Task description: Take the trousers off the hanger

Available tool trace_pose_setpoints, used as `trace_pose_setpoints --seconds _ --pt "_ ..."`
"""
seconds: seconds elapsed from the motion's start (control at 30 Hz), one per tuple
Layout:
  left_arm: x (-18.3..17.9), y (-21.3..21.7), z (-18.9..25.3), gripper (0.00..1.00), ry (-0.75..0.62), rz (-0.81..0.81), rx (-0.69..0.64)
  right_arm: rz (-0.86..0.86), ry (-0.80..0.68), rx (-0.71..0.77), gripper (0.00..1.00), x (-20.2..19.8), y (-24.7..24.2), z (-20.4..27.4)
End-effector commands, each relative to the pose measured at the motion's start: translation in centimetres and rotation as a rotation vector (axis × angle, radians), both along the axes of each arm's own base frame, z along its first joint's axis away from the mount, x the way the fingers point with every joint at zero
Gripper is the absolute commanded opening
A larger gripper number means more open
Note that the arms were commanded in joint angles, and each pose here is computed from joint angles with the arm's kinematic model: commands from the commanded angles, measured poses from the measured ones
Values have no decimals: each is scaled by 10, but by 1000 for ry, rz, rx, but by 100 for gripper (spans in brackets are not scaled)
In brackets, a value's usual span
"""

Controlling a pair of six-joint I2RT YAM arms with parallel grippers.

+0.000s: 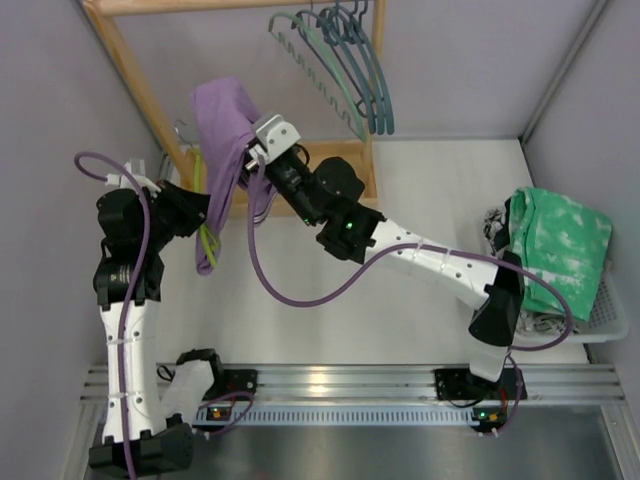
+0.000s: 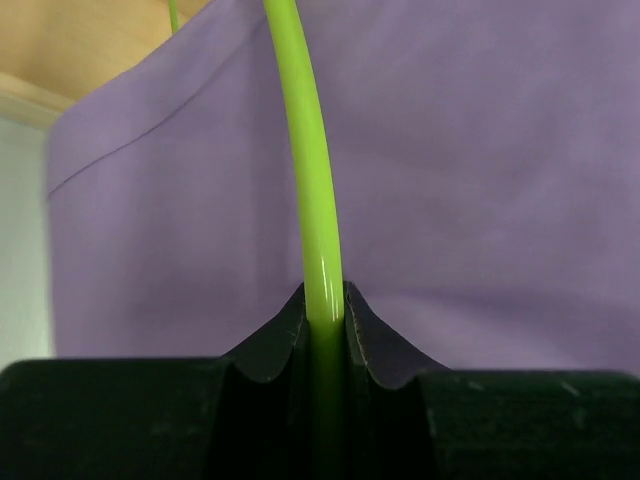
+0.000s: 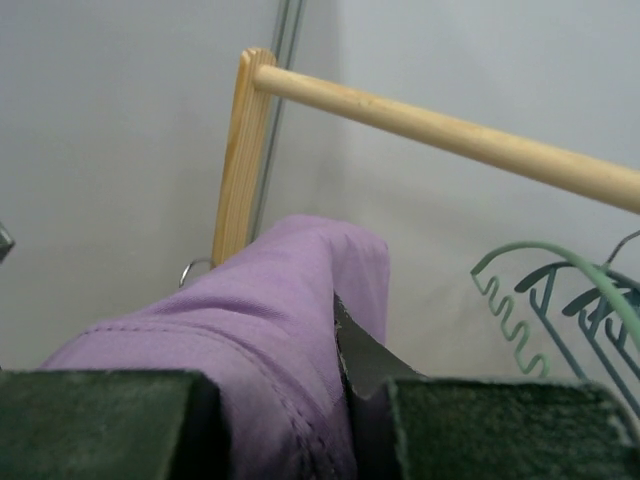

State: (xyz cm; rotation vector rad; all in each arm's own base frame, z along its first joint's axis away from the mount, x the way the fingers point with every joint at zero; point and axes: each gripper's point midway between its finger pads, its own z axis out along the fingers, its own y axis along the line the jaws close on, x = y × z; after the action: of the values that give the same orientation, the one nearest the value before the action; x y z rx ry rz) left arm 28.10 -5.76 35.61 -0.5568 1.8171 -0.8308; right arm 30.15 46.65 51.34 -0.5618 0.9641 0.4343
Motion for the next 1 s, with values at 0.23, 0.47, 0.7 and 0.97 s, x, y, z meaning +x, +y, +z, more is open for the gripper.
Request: trace_pose_setpoints --seconds 0.23,0.47,0.7,0.97 --pt "-2 10 -32 0 16 23 96 12 -211 405 0 -65 -136 175" --pt "-8 3 -42 0 19 -30 108 29 -216 378 0 -91 -180 186" --pt "-9 1 -36 0 -3 -47 119 80 -256 230 0 -130 -226 167" --pt "-5 2 -28 0 -10 -43 120 -31 -205 84 0 -148 -303 113"
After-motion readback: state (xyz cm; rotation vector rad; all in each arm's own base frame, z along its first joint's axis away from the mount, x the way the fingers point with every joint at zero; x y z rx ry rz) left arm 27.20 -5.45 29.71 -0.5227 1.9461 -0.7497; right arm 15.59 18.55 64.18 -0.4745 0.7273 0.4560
